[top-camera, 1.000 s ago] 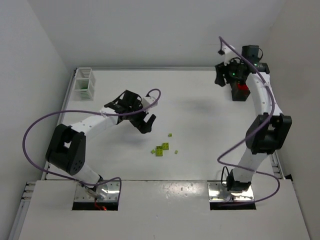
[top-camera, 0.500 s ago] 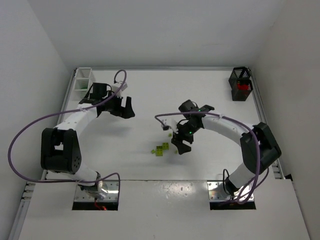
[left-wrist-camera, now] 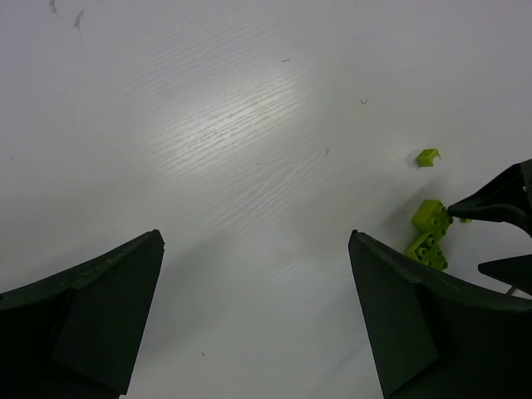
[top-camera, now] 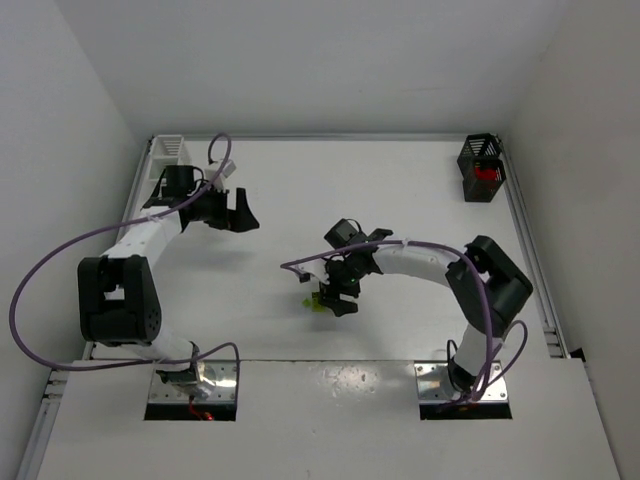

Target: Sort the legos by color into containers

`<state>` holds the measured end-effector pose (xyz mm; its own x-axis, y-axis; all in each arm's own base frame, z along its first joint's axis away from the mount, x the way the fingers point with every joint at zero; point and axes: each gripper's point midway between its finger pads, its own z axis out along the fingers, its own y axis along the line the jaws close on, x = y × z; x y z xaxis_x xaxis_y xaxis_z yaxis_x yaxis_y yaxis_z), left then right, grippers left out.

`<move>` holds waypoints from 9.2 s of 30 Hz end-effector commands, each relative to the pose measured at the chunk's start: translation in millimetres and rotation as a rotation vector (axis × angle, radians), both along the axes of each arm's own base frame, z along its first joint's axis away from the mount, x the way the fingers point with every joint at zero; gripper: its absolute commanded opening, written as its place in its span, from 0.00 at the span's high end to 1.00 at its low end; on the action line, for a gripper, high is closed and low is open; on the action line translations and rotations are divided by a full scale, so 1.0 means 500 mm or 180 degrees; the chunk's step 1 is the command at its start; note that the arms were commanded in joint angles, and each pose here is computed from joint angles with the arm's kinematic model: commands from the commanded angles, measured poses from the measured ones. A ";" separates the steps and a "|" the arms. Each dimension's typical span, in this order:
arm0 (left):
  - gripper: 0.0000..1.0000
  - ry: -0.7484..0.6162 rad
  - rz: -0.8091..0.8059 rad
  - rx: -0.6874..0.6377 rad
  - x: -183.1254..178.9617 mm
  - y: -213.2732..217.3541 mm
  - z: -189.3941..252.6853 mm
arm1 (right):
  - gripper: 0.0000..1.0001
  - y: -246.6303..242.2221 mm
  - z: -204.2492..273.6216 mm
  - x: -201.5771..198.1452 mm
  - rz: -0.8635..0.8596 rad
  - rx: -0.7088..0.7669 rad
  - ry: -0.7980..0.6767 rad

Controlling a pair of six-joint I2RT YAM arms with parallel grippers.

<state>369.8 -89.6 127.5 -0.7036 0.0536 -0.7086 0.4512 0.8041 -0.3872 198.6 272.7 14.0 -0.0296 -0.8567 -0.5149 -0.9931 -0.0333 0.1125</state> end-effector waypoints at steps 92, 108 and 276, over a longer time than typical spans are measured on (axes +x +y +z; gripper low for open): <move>0.00 -0.0022 -0.0031 -0.0387 0.045 0.002 0.008 | 0.63 -0.916 0.293 0.898 -0.5115 -0.0436 -0.2695; 0.00 -0.0237 -0.0041 -0.0175 0.047 -0.010 0.043 | 0.40 -0.561 0.512 0.706 -0.3379 0.0979 -0.1958; 0.00 -0.0082 0.0104 -0.0084 0.023 0.008 -0.029 | 0.51 -0.137 0.062 0.189 -0.1218 -0.0037 -0.0158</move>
<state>377.2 -85.1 98.0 -0.7333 -0.0018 -0.6799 0.3982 0.8094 -0.4315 270.7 186.3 41.4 -0.3914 -0.7930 -0.4669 -0.9181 0.3708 0.1399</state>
